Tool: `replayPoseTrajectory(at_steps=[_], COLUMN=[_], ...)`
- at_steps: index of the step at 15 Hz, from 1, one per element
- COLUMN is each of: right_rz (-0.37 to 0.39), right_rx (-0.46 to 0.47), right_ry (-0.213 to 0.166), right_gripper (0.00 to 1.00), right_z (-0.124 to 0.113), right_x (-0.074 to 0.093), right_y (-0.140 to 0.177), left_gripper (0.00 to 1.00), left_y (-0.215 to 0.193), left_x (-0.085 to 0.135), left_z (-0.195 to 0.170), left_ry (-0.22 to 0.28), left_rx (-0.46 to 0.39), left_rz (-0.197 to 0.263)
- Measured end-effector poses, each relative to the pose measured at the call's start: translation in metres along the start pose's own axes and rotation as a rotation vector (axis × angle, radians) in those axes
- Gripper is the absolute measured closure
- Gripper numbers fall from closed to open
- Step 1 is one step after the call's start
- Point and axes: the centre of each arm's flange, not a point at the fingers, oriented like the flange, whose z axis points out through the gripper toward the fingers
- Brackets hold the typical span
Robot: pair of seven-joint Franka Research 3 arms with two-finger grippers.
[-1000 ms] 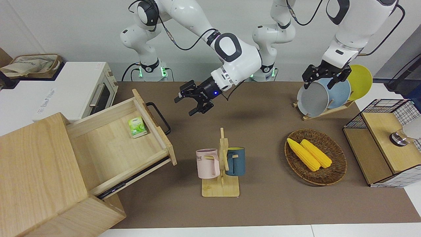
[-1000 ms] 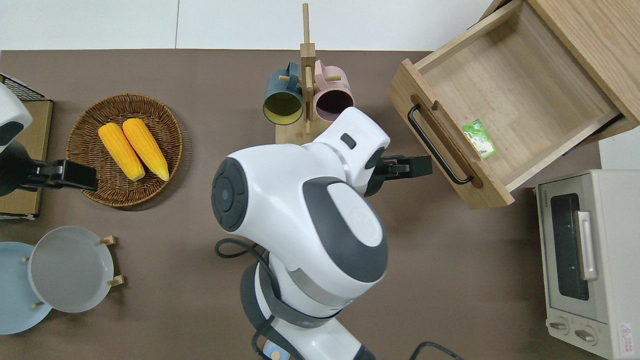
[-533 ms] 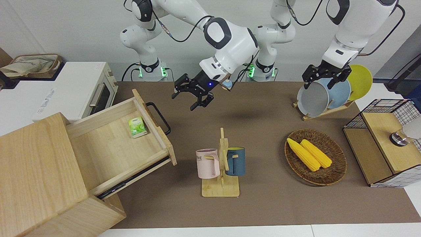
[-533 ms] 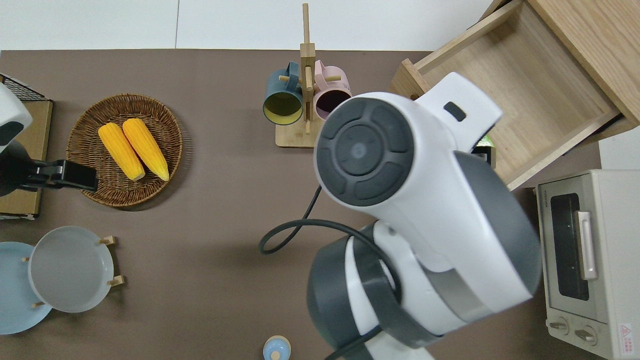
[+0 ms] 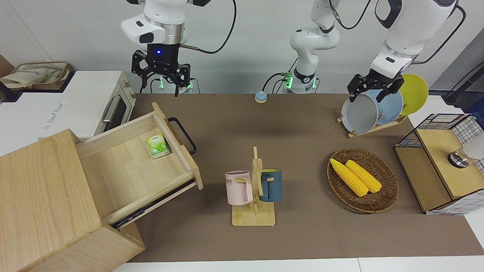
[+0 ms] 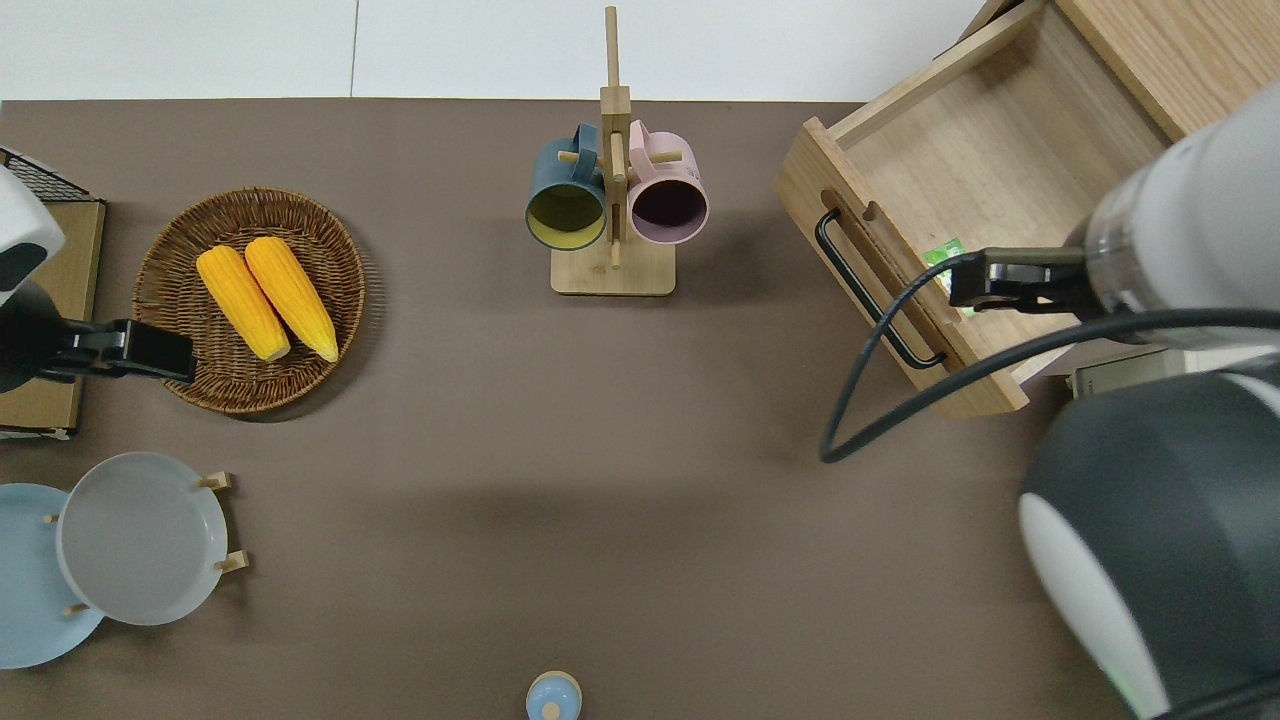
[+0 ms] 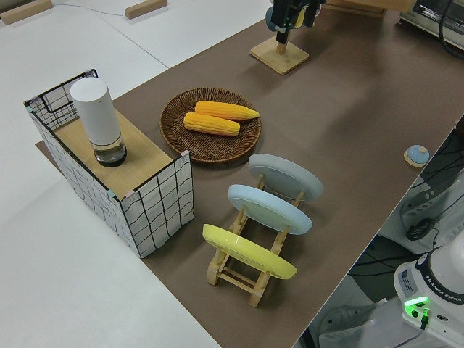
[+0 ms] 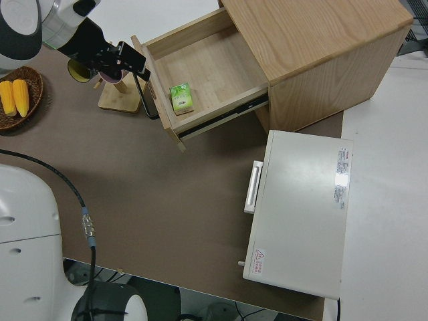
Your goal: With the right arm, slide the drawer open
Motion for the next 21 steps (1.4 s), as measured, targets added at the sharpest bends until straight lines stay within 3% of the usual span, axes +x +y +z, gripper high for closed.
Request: replayPoseTrajectory(at_steps=[4,6,10,13,21], right_rz=[-0.029,-0.058,-0.067,-0.058,-0.064], right_rx=[0.136,0.160,0.217,0.231,0.230], right_ry=[-0.068,-0.064,-0.039,-0.048,-0.061], right_gripper=[0.01,0.01,0.01,0.01,0.01], right_z=[0.023,0.037,0.066,0.080,0.089], right_x=[0.019,0.028,0.040,0.044,0.046], right_y=[0.061,0.080,0.077,0.082,0.078], left_gripper=[0.00,0.00,0.00,0.00,0.00], left_y=[0.000,0.000,0.000,0.000,0.000], left_x=[0.000,0.000,0.000,0.000,0.000], left_z=[0.000,0.000,0.000,0.000,0.000], left_ry=[0.000,0.000,0.000,0.000,0.000], left_rx=[0.000,0.000,0.000,0.000,0.000], left_rz=[0.000,0.000,0.000,0.000,0.000])
